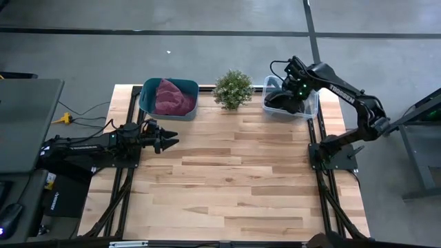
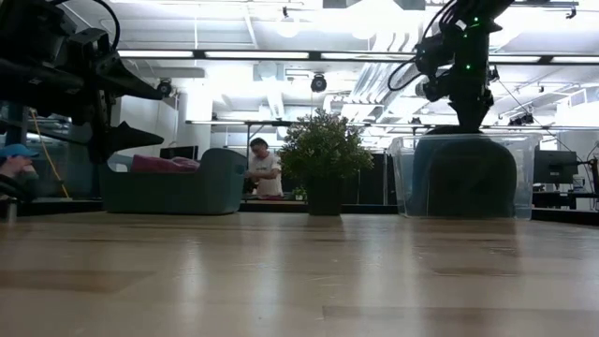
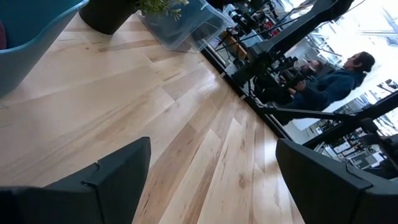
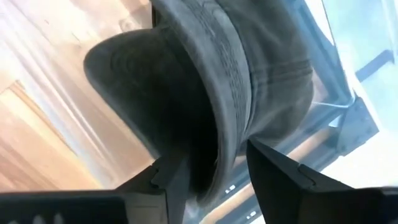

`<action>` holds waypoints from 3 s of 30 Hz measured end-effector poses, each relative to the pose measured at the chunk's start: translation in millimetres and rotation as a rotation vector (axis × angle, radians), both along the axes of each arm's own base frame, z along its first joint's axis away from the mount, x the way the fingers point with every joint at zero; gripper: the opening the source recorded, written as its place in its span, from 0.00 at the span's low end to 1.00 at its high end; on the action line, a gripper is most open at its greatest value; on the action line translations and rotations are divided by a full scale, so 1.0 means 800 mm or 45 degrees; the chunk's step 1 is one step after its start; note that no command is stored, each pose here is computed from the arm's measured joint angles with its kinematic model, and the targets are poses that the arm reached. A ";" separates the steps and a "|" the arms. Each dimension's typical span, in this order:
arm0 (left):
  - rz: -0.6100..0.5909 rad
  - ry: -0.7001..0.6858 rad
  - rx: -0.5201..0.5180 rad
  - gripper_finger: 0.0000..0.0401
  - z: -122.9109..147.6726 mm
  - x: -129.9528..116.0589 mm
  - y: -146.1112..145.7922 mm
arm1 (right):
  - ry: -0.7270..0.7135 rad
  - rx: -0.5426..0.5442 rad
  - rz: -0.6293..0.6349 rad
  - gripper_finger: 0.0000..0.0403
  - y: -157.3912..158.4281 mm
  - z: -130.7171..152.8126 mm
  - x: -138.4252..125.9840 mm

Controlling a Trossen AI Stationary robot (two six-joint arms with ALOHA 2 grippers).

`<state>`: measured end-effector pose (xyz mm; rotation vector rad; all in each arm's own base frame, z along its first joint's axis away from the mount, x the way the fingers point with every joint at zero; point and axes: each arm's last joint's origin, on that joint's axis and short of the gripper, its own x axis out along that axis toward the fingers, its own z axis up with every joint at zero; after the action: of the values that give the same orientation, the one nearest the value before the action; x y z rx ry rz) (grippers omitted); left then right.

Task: Pick & Place hat
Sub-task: Put the black cap into the transparent bin, then return to Home Position

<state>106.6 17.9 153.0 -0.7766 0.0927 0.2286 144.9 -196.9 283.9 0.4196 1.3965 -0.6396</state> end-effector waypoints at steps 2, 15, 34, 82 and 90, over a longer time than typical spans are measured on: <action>0.000 0.000 0.000 0.84 0.000 0.000 0.000 | -0.010 -0.012 -0.004 0.39 0.003 0.005 -0.002; 0.000 0.000 0.000 0.84 0.000 0.000 0.000 | -0.354 -0.079 -0.010 0.37 0.018 0.097 -0.005; -0.001 0.000 0.000 0.84 0.000 0.000 0.000 | -1.034 -0.115 0.160 0.01 0.139 0.160 -0.063; -0.002 0.001 -0.001 0.84 0.000 0.000 0.000 | -2.192 -0.377 0.030 0.00 0.210 -0.083 -0.037; -0.003 0.001 -0.001 0.84 0.000 0.000 0.000 | -2.255 -0.413 0.017 0.00 0.215 -0.103 -0.042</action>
<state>106.6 17.8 153.0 -0.7769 0.0941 0.2266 111.4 -25.0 201.5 0.4806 -0.3852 -0.2398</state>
